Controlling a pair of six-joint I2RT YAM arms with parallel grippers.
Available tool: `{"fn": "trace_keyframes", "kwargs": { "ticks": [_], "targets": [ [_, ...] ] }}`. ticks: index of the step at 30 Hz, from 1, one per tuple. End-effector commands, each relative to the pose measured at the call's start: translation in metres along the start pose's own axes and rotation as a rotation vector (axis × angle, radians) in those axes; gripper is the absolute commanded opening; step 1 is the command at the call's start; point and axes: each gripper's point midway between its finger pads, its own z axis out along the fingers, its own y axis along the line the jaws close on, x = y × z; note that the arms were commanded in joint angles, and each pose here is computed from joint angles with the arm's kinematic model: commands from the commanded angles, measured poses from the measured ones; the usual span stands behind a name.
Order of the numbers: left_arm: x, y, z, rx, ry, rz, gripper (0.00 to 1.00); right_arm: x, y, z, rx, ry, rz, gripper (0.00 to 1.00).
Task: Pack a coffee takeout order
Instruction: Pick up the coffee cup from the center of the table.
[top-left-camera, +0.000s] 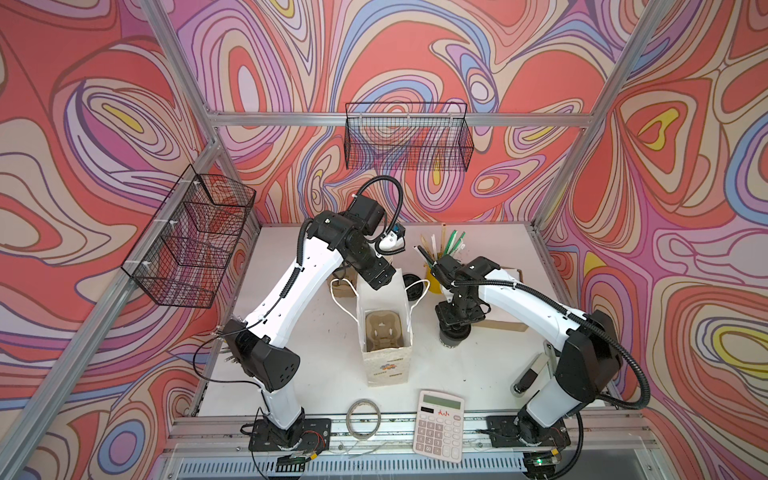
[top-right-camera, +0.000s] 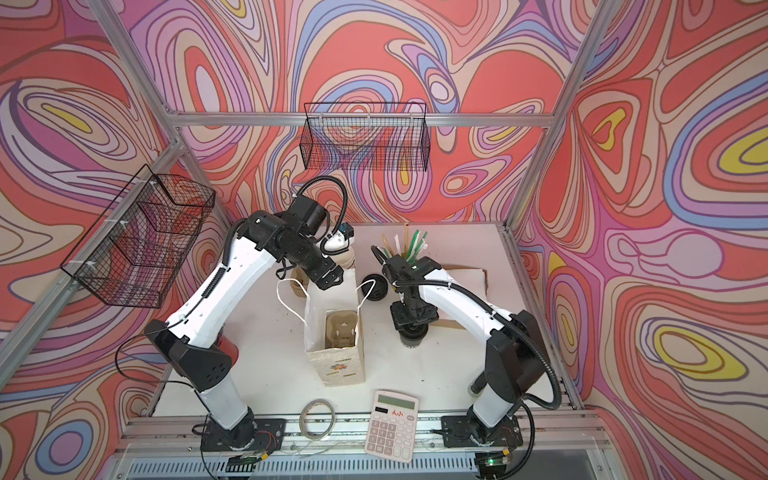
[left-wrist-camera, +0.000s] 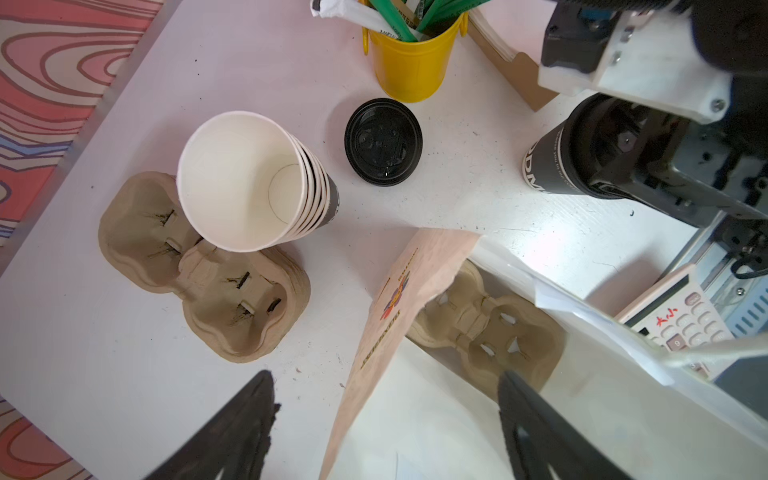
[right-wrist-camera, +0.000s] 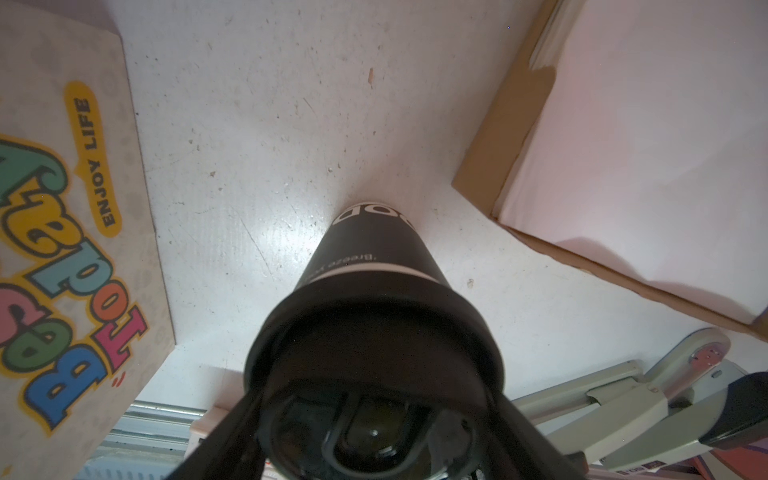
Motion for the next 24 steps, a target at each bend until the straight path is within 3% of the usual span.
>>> {"fn": "trace_keyframes", "kwargs": {
  "ticks": [1, 3, 10, 14, 17, 20, 24],
  "targets": [
    [0.005, 0.001, 0.004, 0.001, 0.054, 0.033, 0.72, 0.006, -0.005, -0.008, 0.010, -0.016, -0.003, 0.74],
    [0.003, 0.001, 0.010, 0.007, 0.057, 0.030, 0.67, 0.007, -0.005, -0.009, 0.009, -0.016, -0.002, 0.74],
    [0.003, 0.009, 0.029, -0.032, 0.088, 0.041, 0.65, 0.015, -0.008, -0.010, 0.011, -0.007, 0.001, 0.74],
    [-0.007, 0.006, 0.025, -0.025, 0.037, 0.034, 0.38, 0.017, -0.009, -0.011, 0.014, -0.005, 0.001, 0.74],
    [-0.012, -0.002, 0.022, -0.003, 0.014, 0.031, 0.25, 0.018, -0.010, -0.012, 0.017, -0.006, 0.004, 0.74],
    [-0.007, -0.008, 0.026, -0.006, 0.048, 0.045, 0.24, 0.020, -0.011, -0.014, 0.019, -0.009, 0.006, 0.74],
    [-0.009, -0.013, 0.025, 0.004, 0.039, 0.037, 0.02, 0.022, -0.013, -0.016, 0.022, -0.010, 0.011, 0.74]
  ]
}}
